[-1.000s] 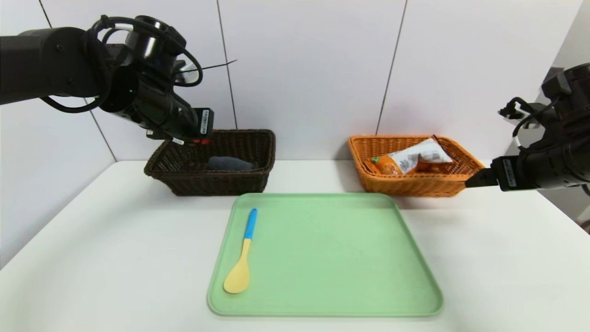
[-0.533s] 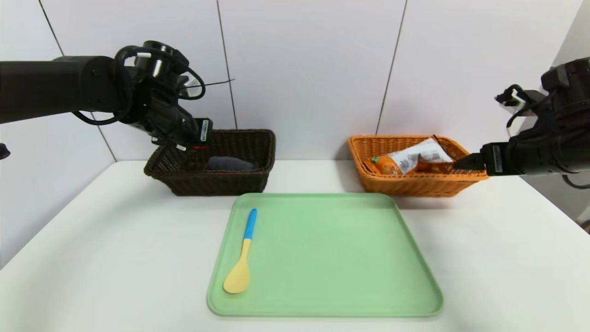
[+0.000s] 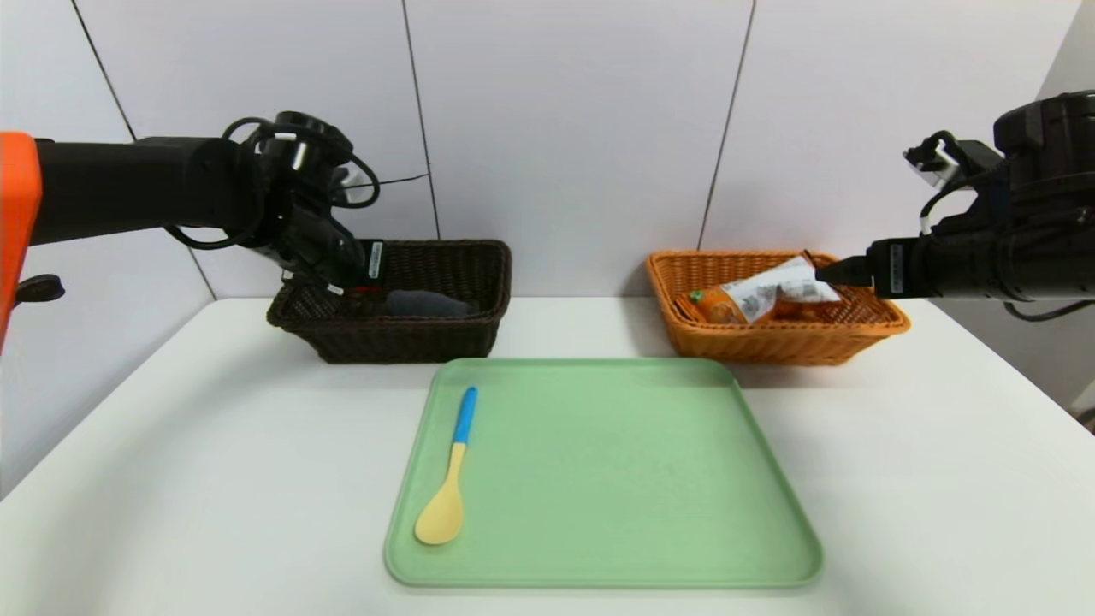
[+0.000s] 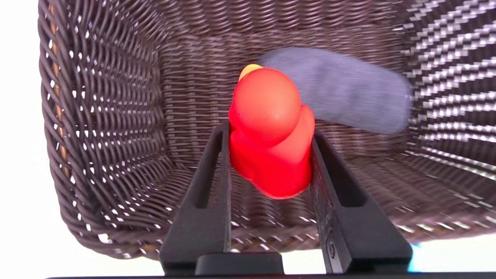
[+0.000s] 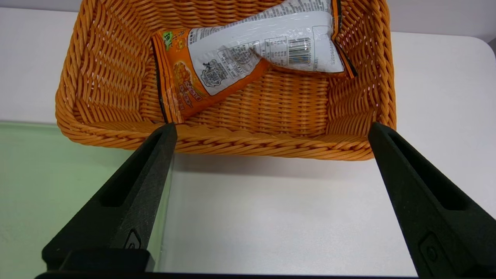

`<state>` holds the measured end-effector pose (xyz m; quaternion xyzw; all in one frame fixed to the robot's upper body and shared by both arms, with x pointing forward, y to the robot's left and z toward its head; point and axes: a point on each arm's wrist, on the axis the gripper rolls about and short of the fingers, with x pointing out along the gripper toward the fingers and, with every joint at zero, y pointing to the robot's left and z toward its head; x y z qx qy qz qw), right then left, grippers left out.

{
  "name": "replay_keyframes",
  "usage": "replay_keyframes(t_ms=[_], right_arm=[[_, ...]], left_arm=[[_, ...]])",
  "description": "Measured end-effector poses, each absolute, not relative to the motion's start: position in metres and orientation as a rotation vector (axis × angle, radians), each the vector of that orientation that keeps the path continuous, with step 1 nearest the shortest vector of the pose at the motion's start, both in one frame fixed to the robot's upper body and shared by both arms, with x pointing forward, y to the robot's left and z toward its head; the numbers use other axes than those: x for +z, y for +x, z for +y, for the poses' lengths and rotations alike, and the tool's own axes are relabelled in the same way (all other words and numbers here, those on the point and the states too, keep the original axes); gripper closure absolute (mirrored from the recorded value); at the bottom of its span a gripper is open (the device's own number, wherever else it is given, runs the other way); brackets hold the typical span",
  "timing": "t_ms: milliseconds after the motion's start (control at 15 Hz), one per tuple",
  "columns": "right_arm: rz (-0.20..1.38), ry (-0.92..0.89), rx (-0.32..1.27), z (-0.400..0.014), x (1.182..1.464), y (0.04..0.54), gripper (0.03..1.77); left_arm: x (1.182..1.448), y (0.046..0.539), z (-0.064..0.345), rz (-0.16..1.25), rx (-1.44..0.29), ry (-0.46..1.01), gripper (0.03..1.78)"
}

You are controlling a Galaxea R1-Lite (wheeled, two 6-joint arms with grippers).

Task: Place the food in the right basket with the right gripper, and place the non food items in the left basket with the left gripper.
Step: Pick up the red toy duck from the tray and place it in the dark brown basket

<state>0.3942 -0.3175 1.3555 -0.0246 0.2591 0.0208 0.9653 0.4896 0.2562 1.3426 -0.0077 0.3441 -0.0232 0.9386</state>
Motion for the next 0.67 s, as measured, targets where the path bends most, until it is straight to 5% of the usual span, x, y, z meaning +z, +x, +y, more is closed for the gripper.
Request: replay_keyframes(t_ms=[667], right_arm=[[0.537, -0.054, 0.041, -0.317, 1.352, 0.391, 0.10]], left_arm=[[1.313, 0.517, 0.259, 0.709, -0.030, -0.023, 1.21]])
